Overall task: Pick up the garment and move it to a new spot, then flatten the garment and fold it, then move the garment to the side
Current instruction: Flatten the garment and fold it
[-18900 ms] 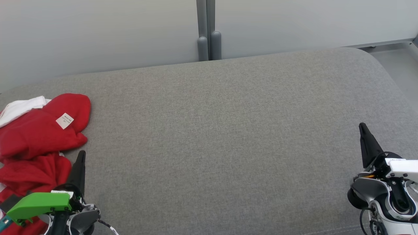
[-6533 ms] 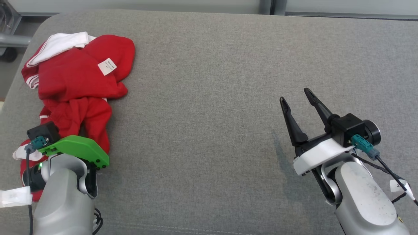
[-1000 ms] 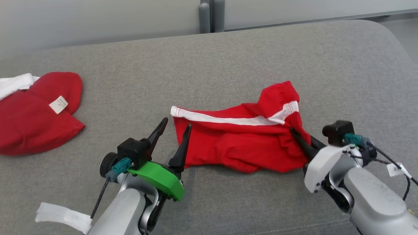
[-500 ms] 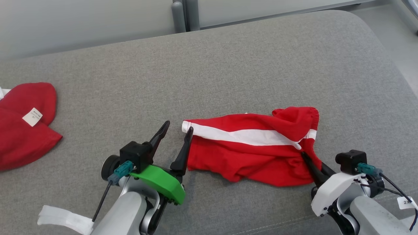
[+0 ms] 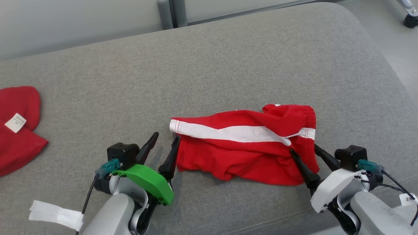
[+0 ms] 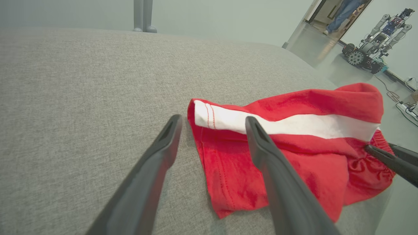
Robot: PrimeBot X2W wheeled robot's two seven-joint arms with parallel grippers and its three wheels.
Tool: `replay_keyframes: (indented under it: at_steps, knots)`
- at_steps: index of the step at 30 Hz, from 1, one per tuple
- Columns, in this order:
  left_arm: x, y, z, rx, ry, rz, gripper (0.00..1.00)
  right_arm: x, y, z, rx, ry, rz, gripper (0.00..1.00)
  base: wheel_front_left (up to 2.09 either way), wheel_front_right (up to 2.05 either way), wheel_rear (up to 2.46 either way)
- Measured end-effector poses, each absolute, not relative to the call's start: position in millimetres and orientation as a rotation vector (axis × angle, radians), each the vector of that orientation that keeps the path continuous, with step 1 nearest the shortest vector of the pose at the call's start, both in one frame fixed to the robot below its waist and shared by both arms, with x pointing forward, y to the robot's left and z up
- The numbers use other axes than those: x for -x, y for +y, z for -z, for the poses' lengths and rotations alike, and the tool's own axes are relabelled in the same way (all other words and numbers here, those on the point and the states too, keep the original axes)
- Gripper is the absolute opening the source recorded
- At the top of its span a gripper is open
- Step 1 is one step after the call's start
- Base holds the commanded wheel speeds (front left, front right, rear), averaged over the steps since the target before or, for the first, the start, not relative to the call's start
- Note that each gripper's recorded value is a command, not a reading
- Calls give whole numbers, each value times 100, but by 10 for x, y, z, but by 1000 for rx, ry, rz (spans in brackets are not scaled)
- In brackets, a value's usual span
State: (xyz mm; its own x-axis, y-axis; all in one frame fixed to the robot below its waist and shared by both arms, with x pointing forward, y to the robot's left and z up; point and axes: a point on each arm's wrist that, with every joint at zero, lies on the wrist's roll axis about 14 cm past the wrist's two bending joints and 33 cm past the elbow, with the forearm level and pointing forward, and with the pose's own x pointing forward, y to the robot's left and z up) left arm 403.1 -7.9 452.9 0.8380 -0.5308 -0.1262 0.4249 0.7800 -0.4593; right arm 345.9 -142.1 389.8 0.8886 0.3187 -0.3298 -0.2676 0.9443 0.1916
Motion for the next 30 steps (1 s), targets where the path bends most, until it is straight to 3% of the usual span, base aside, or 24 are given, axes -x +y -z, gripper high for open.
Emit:
replay_keyframes:
  at_steps: [18, 30]
  knots:
    - [-4268, -374, -4242, 432, 403, 594, 100, -3538, -1991, -4227, -159, 250, -139, 100, 0, 0, 0]
    - [-4256, -396, -4228, 415, 414, 612, 96, -3596, -2034, -4305, -138, 220, -137, 100, 0, 0, 0]
